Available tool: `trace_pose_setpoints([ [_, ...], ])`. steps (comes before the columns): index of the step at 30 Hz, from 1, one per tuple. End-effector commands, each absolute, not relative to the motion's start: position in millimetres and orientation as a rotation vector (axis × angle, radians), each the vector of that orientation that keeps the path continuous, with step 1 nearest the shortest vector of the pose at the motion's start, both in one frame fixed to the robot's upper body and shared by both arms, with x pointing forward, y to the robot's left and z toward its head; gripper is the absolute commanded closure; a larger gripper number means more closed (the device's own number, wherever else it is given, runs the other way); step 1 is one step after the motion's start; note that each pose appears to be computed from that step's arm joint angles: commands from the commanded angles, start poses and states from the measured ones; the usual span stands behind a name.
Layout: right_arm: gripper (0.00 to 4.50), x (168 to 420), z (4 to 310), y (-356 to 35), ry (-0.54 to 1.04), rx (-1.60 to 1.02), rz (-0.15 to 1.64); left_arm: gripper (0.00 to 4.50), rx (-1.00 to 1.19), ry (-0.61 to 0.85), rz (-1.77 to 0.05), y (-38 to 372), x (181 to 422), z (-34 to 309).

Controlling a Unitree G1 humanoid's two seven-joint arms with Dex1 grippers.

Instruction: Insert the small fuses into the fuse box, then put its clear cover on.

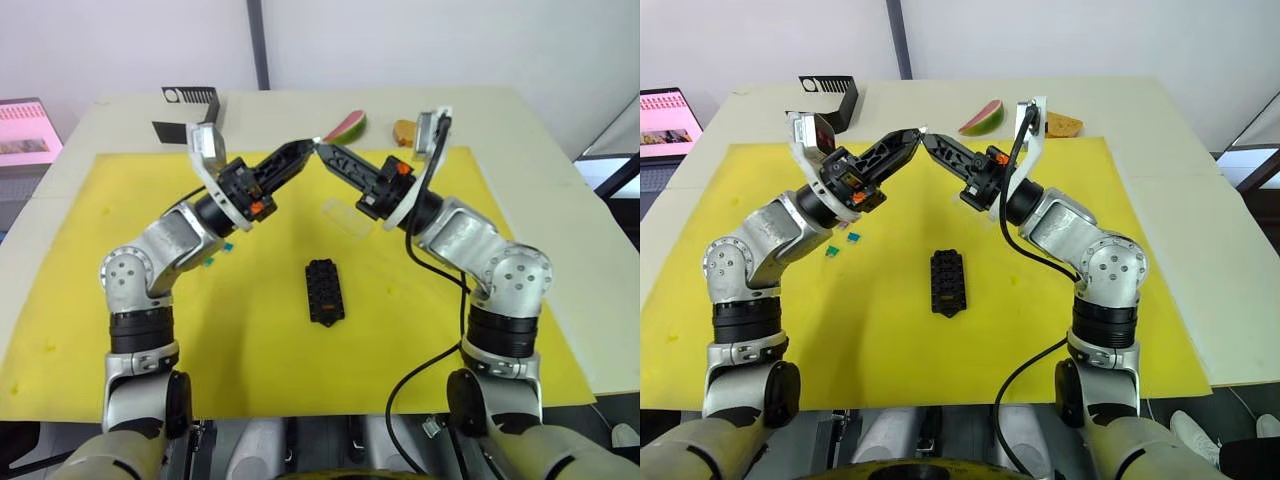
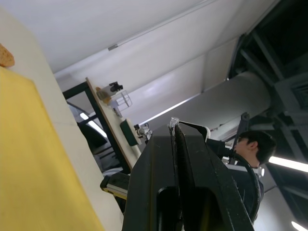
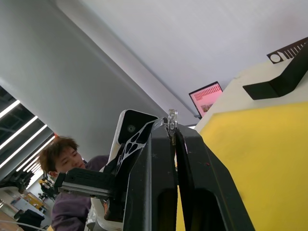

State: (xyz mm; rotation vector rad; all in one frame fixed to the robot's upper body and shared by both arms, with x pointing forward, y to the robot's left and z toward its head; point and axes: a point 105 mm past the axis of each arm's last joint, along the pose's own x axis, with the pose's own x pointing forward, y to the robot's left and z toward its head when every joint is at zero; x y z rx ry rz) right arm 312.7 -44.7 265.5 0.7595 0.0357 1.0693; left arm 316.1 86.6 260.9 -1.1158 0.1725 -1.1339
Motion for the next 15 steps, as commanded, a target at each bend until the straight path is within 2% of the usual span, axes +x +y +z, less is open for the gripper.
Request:
trace_pose_setpoints([
  [1, 4.48, 297.5, 286.0, -44.4, -0.037, 0.770, 1.147, 4.50, -1.025, 0.182, -1.116, 88.0, 314.2, 259.3],
  [4, 4.50, 294.9, 288.2, -46.1, -0.035, 0.762, 1.160, 3.64, -0.971, 0.178, -1.140, 96.1, 307.9, 258.8],
  [9, 4.50, 281.2, 286.3, -52.2, -0.005, 0.649, 1.221, 1.08, -0.731, 0.212, -1.224, 116.6, 276.8, 254.2],
  [11, 4.50, 272.8, 275.4, -56.2, 0.036, 0.473, 1.244, 0.15, -0.532, 0.234, -1.241, 121.4, 263.2, 245.4],
  [13, 4.50, 259.2, 253.8, -59.0, 0.106, 0.204, 1.285, 0.15, -0.278, 0.281, -1.274, 122.3, 249.9, 226.5],
  [15, 4.50, 251.7, 240.8, -60.9, 0.139, 0.062, 1.323, 0.06, -0.122, 0.305, -1.310, 123.9, 244.1, 211.2],
])
